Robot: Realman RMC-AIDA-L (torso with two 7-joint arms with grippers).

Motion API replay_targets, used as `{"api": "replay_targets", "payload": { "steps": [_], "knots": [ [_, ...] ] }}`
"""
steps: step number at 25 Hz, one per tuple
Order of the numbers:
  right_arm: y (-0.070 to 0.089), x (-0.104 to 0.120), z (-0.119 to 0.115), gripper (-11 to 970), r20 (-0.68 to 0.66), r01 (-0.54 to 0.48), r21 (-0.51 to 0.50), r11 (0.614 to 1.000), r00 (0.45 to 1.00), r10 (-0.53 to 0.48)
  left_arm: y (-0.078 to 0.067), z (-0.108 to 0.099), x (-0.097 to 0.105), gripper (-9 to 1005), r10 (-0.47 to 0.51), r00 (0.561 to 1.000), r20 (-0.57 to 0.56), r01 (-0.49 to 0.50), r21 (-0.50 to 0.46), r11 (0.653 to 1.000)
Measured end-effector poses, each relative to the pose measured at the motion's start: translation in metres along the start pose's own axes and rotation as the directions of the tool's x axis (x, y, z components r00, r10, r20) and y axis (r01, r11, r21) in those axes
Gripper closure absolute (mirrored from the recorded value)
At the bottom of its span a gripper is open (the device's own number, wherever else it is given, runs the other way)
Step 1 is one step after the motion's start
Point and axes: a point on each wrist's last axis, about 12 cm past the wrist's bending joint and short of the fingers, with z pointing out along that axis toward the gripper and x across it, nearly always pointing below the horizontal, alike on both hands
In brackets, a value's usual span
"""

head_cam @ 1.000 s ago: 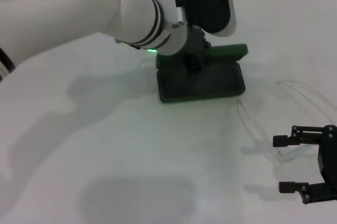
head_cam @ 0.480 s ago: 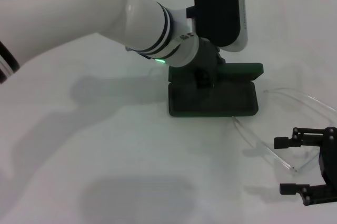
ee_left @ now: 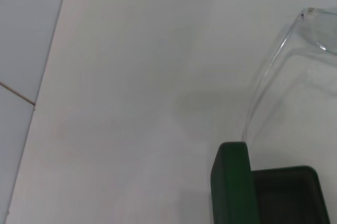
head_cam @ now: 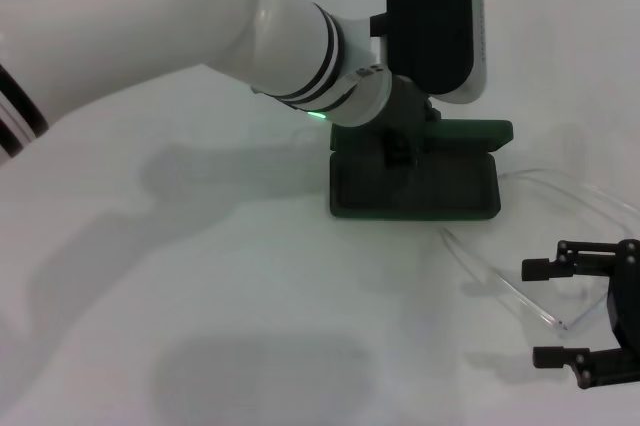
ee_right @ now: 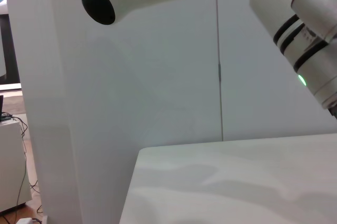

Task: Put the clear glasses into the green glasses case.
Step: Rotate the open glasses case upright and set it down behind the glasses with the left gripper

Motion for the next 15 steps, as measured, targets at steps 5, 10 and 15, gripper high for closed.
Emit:
{"api": "replay_targets", "payload": {
  "steps": [5, 10, 15],
  "knots": [
    [0.001, 0.001, -0.001, 208, -0.001, -0.004, 0.002, 1.000, 1.000, 0.004, 0.000, -0.001, -0.002, 744, -0.007, 1.000, -0.007, 0.007, 0.008, 1.000],
    [0.002, 0.000, -0.002, 208, 0.002, -0.010, -0.001, 1.000, 1.000, 0.010, 0.000, -0.003, -0.006, 638, -0.023, 1.000, -0.015, 0.023, 0.023, 0.999],
    [0.004, 0.000, -0.008, 207, 0.015, -0.015, 0.016, 1.000, 1.000, 0.014, 0.000, -0.011, -0.008, 599, -0.047, 0.998, 0.035, 0.048, -0.007, 0.999]
  ]
}}
